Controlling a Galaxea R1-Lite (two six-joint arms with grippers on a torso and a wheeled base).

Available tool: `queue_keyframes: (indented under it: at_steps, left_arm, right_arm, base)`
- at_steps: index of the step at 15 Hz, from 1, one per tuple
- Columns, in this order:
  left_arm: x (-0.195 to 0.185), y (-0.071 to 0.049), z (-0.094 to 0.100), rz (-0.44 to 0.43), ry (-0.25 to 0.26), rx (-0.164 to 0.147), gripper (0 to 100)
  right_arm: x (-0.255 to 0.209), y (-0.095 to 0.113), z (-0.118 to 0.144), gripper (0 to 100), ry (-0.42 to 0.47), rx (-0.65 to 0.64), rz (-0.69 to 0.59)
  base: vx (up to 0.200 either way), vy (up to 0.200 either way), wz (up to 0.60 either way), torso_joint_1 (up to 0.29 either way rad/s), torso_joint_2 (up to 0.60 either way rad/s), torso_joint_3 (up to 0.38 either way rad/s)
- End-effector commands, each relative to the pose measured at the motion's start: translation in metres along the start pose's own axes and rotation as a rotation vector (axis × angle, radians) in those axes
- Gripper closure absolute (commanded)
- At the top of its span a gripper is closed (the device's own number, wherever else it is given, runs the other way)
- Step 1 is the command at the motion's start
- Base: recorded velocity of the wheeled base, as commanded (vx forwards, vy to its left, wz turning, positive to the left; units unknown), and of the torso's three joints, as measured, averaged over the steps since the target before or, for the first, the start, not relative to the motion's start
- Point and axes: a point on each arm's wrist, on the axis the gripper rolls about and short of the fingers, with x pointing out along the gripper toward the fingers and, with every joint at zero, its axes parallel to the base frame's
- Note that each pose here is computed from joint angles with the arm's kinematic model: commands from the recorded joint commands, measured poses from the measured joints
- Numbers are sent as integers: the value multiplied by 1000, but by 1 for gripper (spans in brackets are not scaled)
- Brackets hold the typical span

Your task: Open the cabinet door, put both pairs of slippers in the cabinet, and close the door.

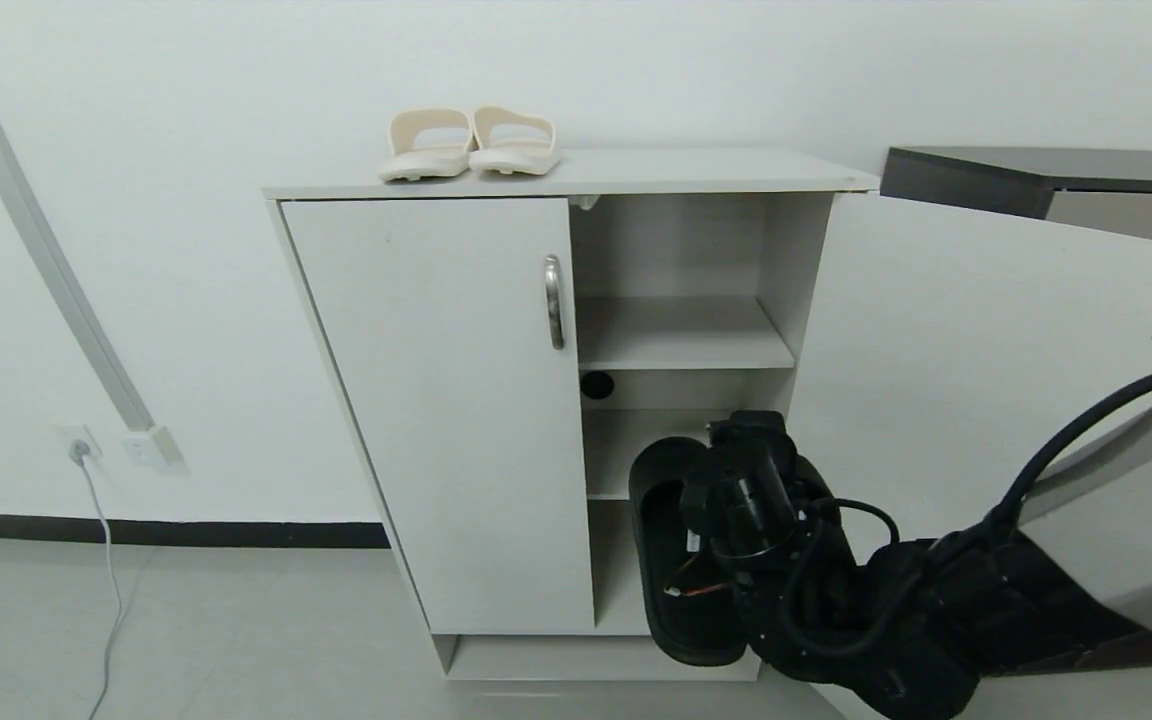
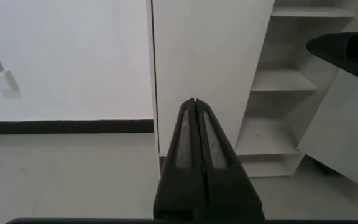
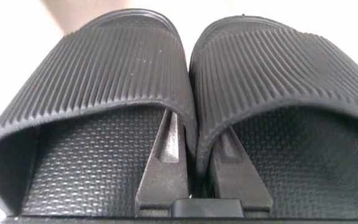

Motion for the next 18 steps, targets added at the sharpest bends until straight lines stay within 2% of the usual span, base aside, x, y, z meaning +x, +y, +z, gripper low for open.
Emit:
queue_keyframes:
  at_steps: [1,3,5,18]
  left_arm:
    - [0,0,0,2,2,-1,100]
    - [0,0,0,0,2,2,100]
    - [0,0,0,0,2,2,100]
    - [0,0,0,-1,2,1,100]
  right_arm:
    - [23,11,-29,100,5,-30,-4]
    - [37,17,-36,100,-45,-47,15]
    - [43,19,-43,100,-32,-56,58]
    - [68,15,-68,100,8,-53,22]
  base:
    - [0,0,0,0,0,0]
    - [0,0,0,0,0,0]
    - [0,0,0,0,0,0]
    - [0,0,0,0,0,-15]
